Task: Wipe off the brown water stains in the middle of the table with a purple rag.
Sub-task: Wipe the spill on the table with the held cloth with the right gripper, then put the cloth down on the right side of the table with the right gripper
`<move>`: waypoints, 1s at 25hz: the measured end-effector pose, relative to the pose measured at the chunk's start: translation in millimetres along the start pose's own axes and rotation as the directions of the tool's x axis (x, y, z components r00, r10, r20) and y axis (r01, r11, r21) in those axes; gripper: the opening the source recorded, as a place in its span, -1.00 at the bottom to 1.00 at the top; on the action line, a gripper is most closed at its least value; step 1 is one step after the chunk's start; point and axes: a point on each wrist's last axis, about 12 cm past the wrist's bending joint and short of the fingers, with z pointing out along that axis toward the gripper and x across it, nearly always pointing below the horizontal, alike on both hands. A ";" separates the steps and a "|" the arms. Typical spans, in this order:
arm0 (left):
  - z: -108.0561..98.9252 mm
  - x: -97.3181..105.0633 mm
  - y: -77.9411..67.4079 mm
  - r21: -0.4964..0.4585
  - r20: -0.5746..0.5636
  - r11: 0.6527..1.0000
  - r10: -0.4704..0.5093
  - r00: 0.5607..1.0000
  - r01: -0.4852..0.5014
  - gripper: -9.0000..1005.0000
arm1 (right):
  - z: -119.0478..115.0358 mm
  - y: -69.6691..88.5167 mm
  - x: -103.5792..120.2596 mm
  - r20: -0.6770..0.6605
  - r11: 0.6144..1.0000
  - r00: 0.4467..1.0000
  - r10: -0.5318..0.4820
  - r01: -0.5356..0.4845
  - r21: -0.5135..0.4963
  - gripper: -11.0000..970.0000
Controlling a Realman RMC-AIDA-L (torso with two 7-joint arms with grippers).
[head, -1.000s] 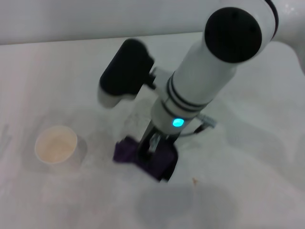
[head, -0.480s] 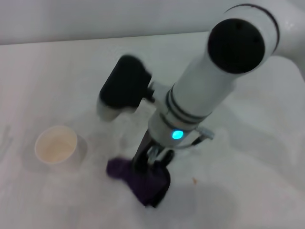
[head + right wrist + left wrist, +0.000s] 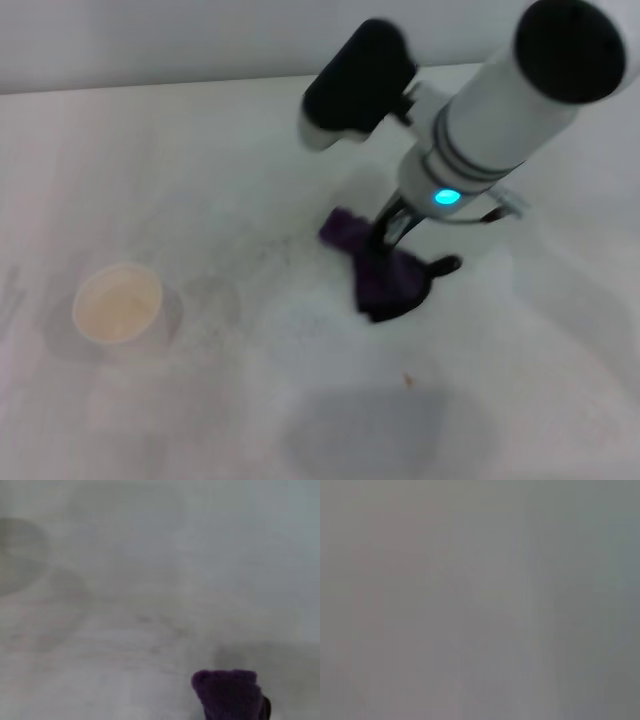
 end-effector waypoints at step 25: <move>21.3 -1.4 0.7 0.018 0.024 1.000 0.007 1.000 -0.008 0.78 | -20.6 -97.8 78.1 -0.021 0.952 0.959 0.283 -0.278 0.130 -0.60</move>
